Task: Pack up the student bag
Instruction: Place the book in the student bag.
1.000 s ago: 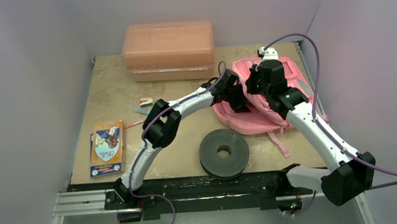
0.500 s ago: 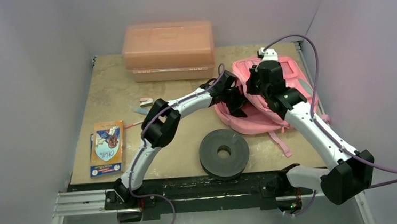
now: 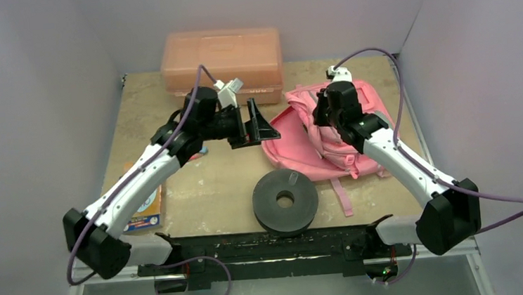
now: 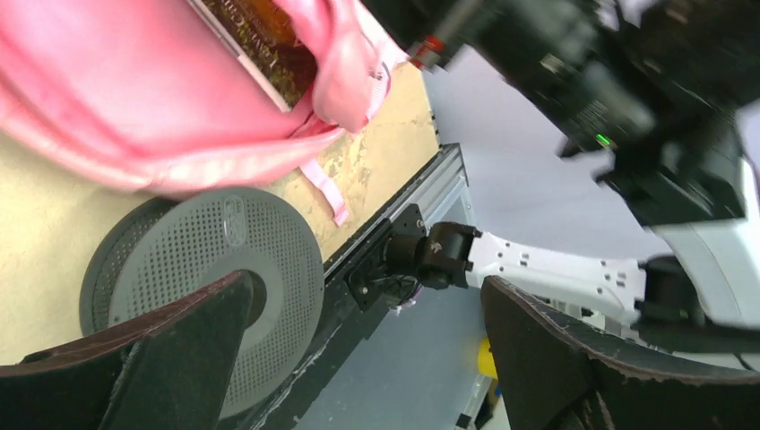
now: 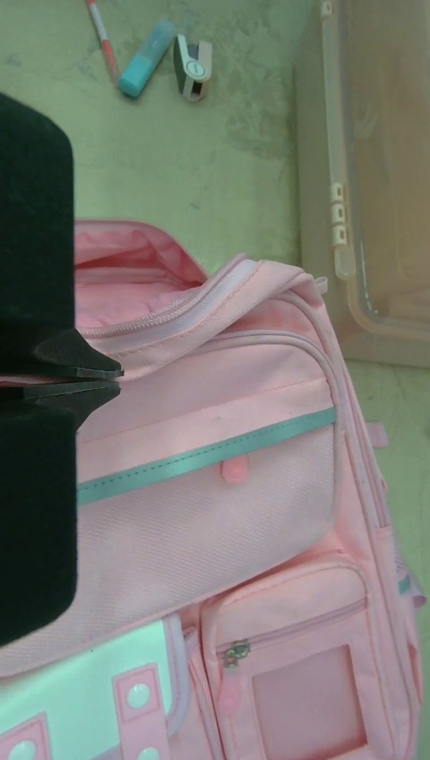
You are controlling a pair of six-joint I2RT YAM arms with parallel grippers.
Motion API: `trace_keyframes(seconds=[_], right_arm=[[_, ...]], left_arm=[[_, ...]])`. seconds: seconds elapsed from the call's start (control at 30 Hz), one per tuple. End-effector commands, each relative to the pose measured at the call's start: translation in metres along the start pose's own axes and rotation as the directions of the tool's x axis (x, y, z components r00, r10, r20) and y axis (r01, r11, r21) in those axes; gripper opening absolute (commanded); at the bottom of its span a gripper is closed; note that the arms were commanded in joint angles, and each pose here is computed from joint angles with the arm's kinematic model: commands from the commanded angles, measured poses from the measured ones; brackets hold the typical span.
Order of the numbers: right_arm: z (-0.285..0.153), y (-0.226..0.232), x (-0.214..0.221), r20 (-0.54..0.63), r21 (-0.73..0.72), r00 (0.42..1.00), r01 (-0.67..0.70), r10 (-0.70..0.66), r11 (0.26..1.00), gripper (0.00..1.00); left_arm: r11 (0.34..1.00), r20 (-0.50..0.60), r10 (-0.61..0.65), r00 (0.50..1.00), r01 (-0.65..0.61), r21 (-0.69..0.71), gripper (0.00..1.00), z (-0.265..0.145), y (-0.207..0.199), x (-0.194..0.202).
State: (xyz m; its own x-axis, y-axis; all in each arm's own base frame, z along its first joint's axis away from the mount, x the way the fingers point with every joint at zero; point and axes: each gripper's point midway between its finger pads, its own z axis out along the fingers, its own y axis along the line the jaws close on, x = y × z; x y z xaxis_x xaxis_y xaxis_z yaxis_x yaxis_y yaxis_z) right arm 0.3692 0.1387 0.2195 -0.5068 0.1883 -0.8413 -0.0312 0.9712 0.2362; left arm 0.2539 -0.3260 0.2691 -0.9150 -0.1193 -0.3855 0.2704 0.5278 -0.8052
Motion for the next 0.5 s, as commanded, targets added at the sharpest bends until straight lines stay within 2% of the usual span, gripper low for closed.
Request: trace_keyframes(seconds=[0.0, 0.23, 0.33, 0.47], right_arm=[[0.01, -0.045, 0.022, -0.057, 0.175, 0.998, 0.048, -0.039, 0.983, 0.0], [0.015, -0.038, 0.024, -0.067, 0.145, 0.997, 0.037, -0.027, 0.989, 0.0], [0.014, -0.035, 0.022, -0.051, 0.126, 0.998, 0.034, -0.027, 0.991, 0.0], [0.017, -0.032, 0.027, -0.085, 0.107, 0.995, 0.064, -0.055, 0.992, 0.0]], left_arm=[[0.995, -0.026, 0.054, 0.998, -0.056, -0.077, 1.0, -0.024, 0.034, 0.026], [0.999, -0.005, -0.006, 1.0, 0.006, -0.032, 0.99, -0.016, 0.036, 0.024], [0.998, -0.035, -0.047, 0.998, 0.046, -0.034, 0.9, -0.004, 0.038, 0.022], [0.994, -0.002, -0.088, 0.996, 0.088, -0.067, 0.85, 0.005, 0.049, 0.017]])
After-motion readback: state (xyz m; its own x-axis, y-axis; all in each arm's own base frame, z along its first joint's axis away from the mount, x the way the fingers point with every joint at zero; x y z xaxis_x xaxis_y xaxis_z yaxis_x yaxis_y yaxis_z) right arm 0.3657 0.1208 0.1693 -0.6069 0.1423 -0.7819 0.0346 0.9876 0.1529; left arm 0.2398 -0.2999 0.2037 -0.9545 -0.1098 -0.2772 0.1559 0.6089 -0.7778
